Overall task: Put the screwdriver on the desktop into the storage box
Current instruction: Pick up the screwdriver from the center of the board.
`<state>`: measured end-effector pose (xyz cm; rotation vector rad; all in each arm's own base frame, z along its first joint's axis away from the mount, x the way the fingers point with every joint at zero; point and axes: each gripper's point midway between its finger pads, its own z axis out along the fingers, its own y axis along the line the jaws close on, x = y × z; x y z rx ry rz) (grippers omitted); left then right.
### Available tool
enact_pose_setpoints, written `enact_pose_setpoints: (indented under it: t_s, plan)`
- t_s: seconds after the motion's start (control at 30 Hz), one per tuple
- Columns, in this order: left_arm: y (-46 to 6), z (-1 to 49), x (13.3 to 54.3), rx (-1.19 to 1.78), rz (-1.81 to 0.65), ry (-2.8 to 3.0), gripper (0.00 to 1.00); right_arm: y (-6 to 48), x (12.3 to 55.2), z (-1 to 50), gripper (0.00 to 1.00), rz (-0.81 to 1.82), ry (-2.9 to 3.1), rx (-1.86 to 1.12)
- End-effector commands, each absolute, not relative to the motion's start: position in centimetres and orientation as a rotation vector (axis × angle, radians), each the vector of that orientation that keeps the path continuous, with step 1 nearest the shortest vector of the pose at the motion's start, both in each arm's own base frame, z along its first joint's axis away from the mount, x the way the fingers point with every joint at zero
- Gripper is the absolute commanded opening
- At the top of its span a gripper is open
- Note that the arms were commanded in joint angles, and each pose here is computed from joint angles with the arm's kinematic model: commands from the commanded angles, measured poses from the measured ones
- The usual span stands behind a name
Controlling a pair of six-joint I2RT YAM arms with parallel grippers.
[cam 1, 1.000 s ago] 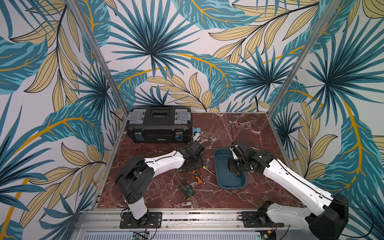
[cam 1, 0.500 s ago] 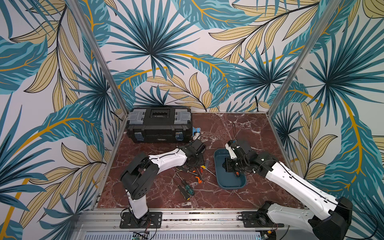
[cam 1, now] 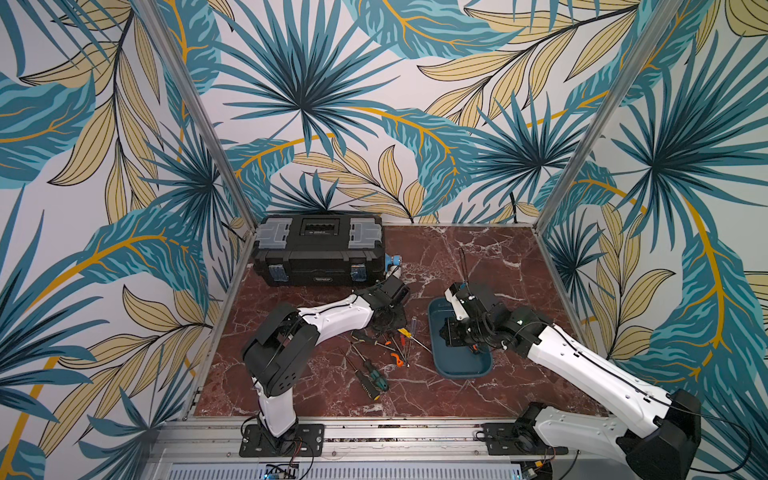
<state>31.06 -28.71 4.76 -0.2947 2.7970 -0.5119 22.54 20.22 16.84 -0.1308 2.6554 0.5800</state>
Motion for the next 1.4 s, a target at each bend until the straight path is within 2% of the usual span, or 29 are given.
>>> enact_pose_setpoints:
  t_s: [0.0, 0.33, 0.4, 0.57, 0.8, 0.93, 1.03, 1.07, 1.27, 1.37]
  plan:
    - [-29.4, 5.2, 32.0, -0.301, -0.536, 2.778, 0.41, 20.7, 22.3, 16.1, 0.12, 0.593, 2.671, -0.132]
    - [-28.9, 5.4, 32.1, -0.321, -0.528, 2.77, 0.33, 21.3, 22.2, 16.2, 0.12, 0.608, 2.665, -0.149]
    - [-28.8, 5.4, 32.1, -0.324, -0.529, 2.767, 0.27, 21.4, 22.1, 16.2, 0.12, 0.61, 2.666, -0.158]
    - [-28.6, 5.5, 32.1, -0.326, -0.525, 2.767, 0.22, 21.6, 22.0, 15.9, 0.12, 0.601, 2.675, -0.166]
    - [-28.0, 6.1, 32.4, -0.333, -0.513, 2.749, 0.1, 22.1, 21.9, 16.0, 0.12, 0.602, 2.676, -0.182]
    - [-27.8, 6.6, 32.5, -0.344, -0.532, 2.734, 0.0, 22.5, 21.9, 15.9, 0.12, 0.611, 2.68, -0.198]
    - [-27.9, 7.7, 32.7, -0.342, -0.587, 2.719, 0.0, 23.6, 21.7, 15.7, 0.12, 0.668, 2.689, -0.207]
    - [-27.9, 8.2, 32.8, -0.338, -0.613, 2.712, 0.0, 24.1, 21.7, 15.9, 0.14, 0.707, 2.684, -0.211]
    - [-29.4, 15.4, 32.7, -0.145, -0.929, 2.578, 0.0, 27.2, 21.0, 16.9, 0.45, 0.968, 2.639, -0.262]
    - [-29.7, 19.5, 31.9, 0.024, -1.078, 2.496, 0.0, 28.0, 20.8, 17.5, 0.53, 1.032, 2.624, -0.296]
